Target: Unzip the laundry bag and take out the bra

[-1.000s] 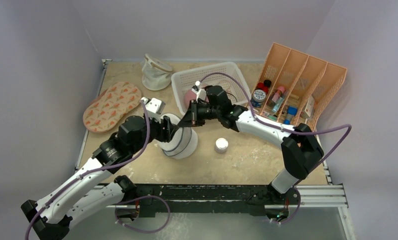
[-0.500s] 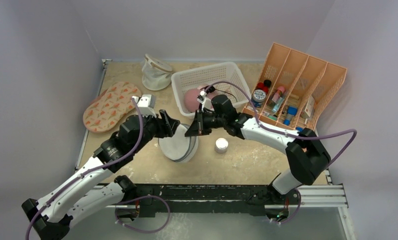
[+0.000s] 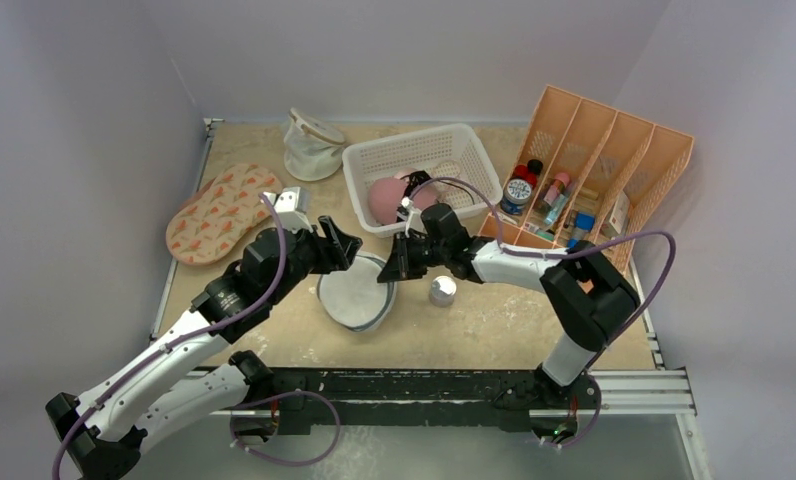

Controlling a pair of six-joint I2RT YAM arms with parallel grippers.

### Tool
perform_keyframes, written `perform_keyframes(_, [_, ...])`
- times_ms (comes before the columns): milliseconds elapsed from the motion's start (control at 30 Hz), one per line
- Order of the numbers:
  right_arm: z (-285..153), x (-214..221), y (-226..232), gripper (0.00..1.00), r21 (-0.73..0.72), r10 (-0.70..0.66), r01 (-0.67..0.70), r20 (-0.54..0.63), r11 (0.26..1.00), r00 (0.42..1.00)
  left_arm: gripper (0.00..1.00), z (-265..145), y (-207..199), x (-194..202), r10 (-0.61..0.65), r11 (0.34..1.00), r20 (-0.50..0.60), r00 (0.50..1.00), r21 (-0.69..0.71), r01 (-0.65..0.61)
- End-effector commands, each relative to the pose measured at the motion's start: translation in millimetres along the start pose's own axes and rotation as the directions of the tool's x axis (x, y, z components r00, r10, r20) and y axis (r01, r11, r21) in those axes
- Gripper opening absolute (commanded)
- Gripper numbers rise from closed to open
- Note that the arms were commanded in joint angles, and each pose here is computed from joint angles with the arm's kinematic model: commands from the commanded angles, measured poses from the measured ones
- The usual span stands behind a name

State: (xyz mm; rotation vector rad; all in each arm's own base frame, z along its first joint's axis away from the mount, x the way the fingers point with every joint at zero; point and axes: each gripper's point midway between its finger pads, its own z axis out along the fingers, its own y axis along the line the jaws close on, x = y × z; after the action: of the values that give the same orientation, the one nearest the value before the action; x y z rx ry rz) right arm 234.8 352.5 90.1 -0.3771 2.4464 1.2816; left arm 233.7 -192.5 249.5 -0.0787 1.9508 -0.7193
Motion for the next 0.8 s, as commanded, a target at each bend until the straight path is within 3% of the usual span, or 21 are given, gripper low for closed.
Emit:
perform_keyframes(0, [8, -16, 0, 0.17, -0.025, -0.085, 0.086, 0.059, 0.996, 0.995, 0.63, -2, -10, -18, -0.046, 0.999, 0.058, 0.997, 0.022, 0.045])
perform_keyframes(233, [23, -14, -9, 0.18, -0.036, -0.064, 0.067, 0.063, 0.997, 0.996, 0.64, -3, -8, -19, -0.053, 0.999, 0.061, 0.997, 0.013, 0.052])
perform_keyframes(500, [5, -18, -5, 0.39, 0.002, -0.097, 0.097, 0.089, 0.995, 0.991, 0.66, 1, -1, -18, -0.058, 0.998, 0.066, 0.996, -0.027, 0.060])
perform_keyframes(767, [-10, -26, -2, 0.51, 0.040, -0.130, 0.126, 0.131, 0.991, 0.983, 0.68, 5, 6, -22, -0.055, 0.995, 0.091, 0.994, -0.078, 0.062])
